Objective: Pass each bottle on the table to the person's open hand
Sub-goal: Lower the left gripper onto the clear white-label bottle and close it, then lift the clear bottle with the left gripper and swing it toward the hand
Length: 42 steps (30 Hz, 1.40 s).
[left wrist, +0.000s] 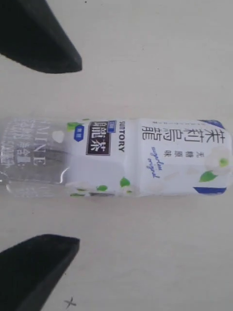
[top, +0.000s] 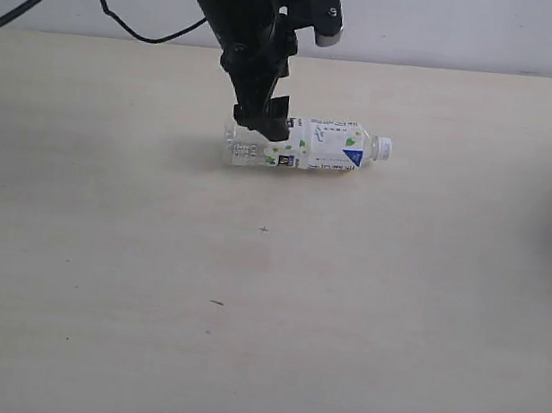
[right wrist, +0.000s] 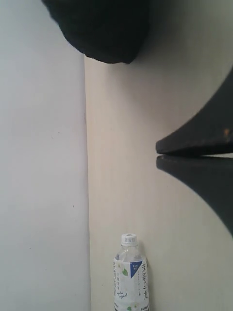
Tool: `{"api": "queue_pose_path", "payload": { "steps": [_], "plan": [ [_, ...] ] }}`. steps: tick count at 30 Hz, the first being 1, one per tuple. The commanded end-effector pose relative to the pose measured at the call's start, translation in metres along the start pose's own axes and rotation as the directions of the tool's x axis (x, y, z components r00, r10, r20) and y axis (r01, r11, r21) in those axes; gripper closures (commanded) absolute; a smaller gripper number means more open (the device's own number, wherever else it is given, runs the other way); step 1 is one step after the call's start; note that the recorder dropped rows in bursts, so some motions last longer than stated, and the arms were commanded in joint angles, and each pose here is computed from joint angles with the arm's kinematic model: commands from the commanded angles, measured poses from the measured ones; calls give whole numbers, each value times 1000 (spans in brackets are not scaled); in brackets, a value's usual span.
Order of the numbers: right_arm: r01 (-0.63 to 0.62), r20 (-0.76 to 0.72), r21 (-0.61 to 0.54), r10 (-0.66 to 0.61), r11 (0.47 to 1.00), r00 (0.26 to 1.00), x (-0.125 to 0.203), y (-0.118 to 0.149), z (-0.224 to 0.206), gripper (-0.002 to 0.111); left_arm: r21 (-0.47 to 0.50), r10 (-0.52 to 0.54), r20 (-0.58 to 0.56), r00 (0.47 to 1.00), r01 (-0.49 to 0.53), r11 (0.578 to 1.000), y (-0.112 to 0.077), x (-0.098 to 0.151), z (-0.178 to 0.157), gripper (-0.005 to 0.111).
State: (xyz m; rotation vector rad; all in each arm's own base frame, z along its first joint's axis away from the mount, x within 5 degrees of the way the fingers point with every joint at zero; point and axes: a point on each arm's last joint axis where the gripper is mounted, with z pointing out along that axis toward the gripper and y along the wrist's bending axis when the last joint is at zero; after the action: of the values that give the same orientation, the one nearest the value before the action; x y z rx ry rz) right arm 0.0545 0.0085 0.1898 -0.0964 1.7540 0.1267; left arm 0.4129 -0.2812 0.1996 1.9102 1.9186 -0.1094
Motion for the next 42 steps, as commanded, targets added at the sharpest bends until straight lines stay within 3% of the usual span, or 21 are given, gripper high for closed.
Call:
{"api": "queue_pose_path", "payload": {
  "steps": [1,28,32,38,42],
  "plan": [
    [4,6,6,-4,1000,1000,1,0,0,108,-15,0,-23,1000,0,1000,1,3,11,21],
    [4,6,6,-4,1000,1000,1,0,0,108,-35,-23,-79,997,20,999,1,19,62,23],
    [4,6,6,-4,1000,1000,1,0,0,108,-26,-23,-85,996,21,999,0,20,63,44],
    [4,6,6,-4,1000,1000,1,0,0,108,-23,-16,-96,995,14,1000,0,21,62,106],
    [4,6,6,-4,1000,1000,1,0,0,108,-76,-74,-113,991,65,995,5,20,50,107]
  ]
}}
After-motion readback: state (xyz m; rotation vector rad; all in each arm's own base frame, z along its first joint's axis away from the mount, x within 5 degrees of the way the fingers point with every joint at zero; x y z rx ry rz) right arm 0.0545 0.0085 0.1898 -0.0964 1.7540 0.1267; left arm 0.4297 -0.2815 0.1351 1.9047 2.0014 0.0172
